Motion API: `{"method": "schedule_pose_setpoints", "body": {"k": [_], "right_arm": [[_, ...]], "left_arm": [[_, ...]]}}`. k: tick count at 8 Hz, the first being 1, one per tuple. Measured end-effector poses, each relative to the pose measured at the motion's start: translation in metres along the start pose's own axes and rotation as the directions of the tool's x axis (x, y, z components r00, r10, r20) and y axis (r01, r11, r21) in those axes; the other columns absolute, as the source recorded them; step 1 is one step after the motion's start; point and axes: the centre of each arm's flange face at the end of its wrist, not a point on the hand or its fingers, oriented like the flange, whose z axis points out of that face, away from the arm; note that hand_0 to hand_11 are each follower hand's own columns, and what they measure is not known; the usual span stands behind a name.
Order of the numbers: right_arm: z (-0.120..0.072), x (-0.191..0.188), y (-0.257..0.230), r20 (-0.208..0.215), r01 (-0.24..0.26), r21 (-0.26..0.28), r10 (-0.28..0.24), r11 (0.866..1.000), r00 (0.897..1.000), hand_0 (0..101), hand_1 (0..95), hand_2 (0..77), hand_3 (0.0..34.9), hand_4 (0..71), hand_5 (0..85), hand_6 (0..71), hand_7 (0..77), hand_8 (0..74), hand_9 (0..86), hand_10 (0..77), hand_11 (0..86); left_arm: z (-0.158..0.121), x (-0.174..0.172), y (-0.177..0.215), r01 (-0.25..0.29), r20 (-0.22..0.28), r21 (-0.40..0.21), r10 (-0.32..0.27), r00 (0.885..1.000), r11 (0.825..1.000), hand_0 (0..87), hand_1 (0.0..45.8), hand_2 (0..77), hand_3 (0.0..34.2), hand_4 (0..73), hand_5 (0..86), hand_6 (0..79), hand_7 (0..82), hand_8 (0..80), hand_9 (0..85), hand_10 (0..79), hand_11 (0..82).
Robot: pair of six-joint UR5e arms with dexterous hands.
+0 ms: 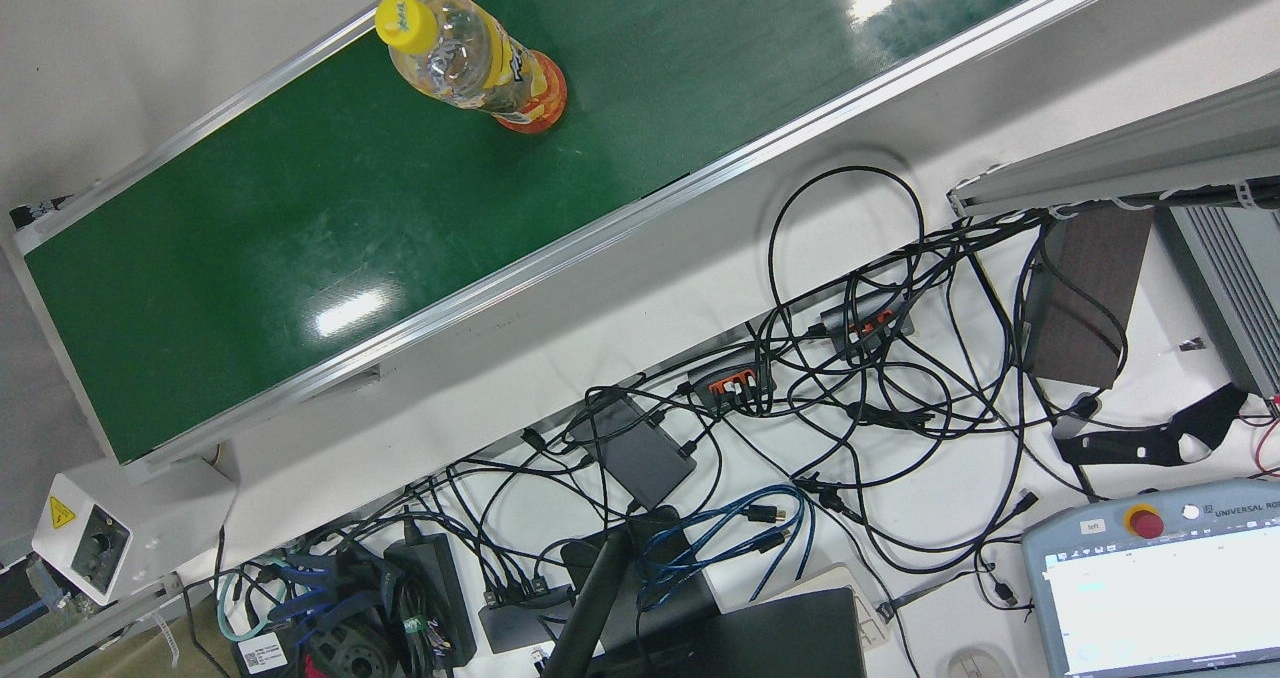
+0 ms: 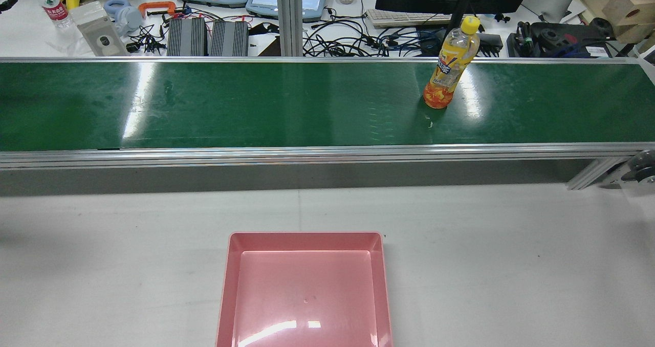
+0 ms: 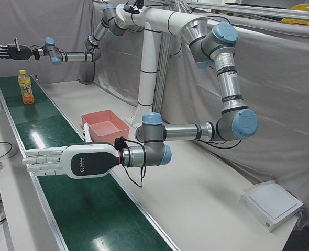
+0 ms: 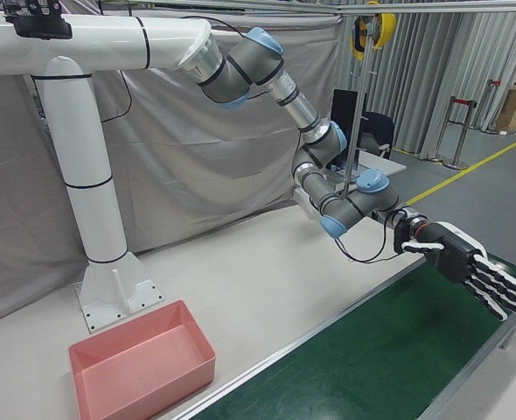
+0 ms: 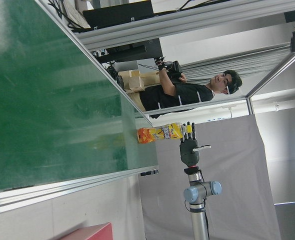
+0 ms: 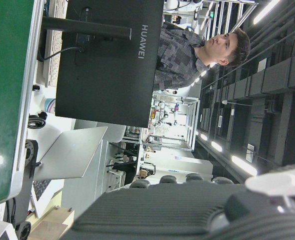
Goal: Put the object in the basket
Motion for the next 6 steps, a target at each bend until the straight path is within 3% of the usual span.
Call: {"method": "schedule_pose_setpoints", "body": {"k": [6], "right_arm": [[0.0,0.0,0.0,0.0,0.0,0.0,0.0,1.0,1.0,0,0.0,0.5,0.2,0.0,0.0,0.0,0.5,0.0,0.0,0.0,0.0]], "left_arm": [[0.0,-0.014,-0.002,-0.003,0.021,0.004,0.002,1.0,1.0,49.0,11.4,0.5,0.0,0.5,3.3,0.0,0.0,0.5,1.6,4.9,8.7]]}}
